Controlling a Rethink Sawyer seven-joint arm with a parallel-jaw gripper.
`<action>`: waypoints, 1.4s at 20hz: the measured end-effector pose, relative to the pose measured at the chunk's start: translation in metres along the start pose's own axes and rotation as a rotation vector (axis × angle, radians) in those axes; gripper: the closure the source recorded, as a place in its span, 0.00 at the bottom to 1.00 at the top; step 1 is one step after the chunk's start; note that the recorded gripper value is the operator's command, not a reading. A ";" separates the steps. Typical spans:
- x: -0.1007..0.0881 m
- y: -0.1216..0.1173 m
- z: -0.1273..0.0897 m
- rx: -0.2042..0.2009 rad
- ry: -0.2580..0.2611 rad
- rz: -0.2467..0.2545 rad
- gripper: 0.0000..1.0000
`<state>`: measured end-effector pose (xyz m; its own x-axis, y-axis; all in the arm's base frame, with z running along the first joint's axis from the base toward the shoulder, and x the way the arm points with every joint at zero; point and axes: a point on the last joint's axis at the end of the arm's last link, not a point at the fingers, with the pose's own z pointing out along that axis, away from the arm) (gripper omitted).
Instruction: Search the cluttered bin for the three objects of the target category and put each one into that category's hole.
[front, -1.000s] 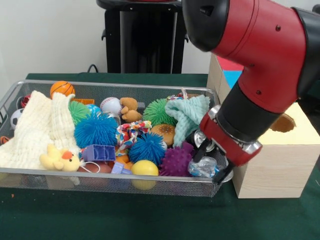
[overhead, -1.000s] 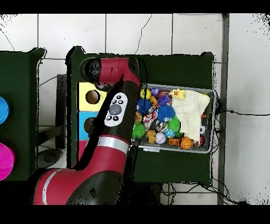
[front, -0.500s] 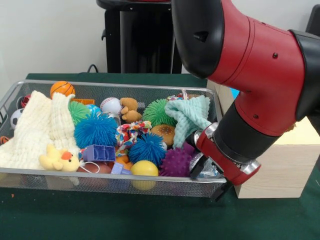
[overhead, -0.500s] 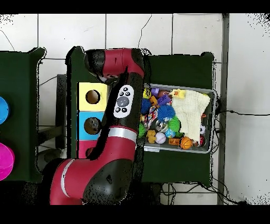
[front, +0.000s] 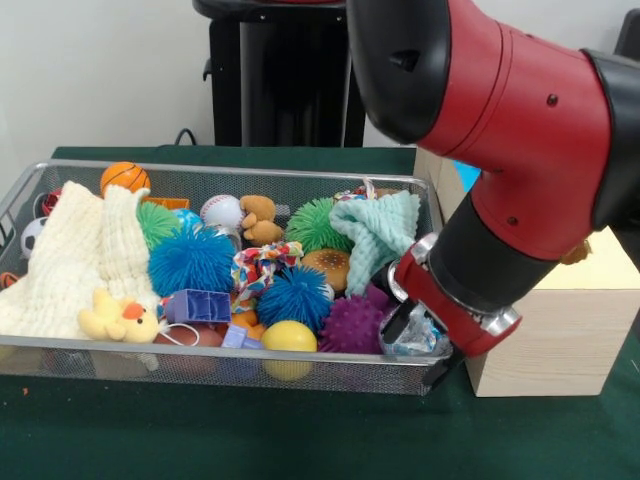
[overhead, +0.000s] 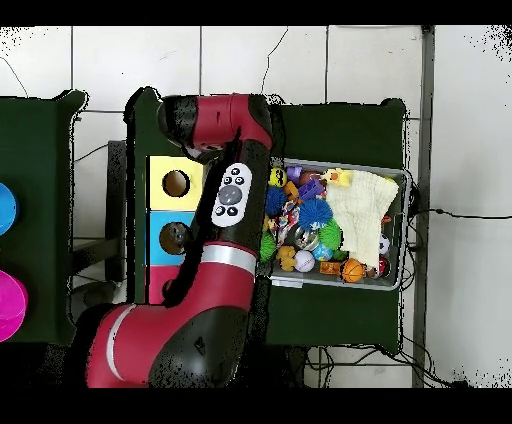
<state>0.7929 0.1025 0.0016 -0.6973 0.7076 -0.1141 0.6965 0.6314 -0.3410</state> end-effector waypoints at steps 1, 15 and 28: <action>0.003 -0.002 -0.003 0.004 0.004 0.002 0.00; 0.016 -0.021 -0.081 -0.019 -0.019 0.020 0.00; 0.010 -0.030 -0.063 -0.046 -0.051 0.037 0.00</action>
<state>0.7757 0.1112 0.0693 -0.6778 0.7145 -0.1734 0.7282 0.6199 -0.2923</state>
